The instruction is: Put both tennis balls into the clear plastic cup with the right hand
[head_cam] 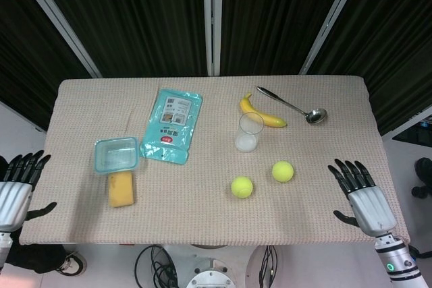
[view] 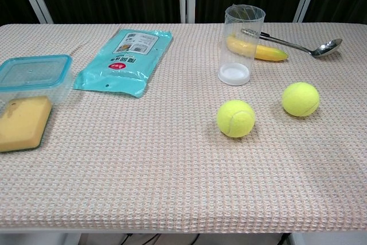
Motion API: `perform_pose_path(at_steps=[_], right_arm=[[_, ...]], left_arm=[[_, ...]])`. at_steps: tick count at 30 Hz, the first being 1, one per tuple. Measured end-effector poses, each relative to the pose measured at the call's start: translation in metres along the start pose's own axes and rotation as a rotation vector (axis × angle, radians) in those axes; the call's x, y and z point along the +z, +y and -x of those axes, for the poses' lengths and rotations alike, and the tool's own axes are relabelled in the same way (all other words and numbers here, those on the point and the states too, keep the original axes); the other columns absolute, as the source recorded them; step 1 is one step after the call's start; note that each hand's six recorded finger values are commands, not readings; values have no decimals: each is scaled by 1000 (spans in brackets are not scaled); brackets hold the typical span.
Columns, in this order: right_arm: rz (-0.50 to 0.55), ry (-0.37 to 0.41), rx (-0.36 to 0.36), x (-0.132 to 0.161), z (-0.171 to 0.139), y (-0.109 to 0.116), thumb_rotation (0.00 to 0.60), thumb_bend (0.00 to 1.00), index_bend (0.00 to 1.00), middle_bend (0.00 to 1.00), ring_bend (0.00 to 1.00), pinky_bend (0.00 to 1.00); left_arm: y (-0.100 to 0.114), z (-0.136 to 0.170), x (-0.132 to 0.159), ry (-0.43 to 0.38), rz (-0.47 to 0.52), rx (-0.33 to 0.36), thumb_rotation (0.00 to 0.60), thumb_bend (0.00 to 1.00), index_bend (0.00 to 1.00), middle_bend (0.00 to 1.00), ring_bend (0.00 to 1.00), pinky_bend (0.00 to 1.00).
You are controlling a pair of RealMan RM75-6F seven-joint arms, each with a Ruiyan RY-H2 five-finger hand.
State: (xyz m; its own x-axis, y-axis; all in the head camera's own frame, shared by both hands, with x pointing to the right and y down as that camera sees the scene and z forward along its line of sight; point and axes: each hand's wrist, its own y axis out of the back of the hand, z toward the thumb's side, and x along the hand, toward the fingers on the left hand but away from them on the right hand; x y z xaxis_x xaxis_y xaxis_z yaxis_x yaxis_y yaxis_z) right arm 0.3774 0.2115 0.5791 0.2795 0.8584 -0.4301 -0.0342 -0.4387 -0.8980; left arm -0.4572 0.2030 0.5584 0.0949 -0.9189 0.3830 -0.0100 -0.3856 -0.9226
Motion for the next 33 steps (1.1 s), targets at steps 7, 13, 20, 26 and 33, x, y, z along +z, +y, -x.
perform_pose_path(at_steps=[7,13,20,26,33], right_arm=[[-113,175,49,56,36,-4,600,0,0,0,0,0],[-151,289,142,101,73,-21,600,0,0,0,0,0],[-150,350,239,145,115,-45,600,0,0,0,0,21],[-163,388,309,169,133,-67,600,7,0,0,0,64],[-204,388,337,171,137,-84,600,126,0,43,0,192]], left_arm=[[1,2,-2,8,0,3,600,0,5,0,0,0],[1,4,-3,12,6,5,600,0,5,0,0,0],[8,3,-4,14,8,21,600,0,5,0,0,0],[8,3,-8,26,4,13,600,0,5,0,0,0],[9,4,-13,34,12,27,600,0,6,0,0,0]])
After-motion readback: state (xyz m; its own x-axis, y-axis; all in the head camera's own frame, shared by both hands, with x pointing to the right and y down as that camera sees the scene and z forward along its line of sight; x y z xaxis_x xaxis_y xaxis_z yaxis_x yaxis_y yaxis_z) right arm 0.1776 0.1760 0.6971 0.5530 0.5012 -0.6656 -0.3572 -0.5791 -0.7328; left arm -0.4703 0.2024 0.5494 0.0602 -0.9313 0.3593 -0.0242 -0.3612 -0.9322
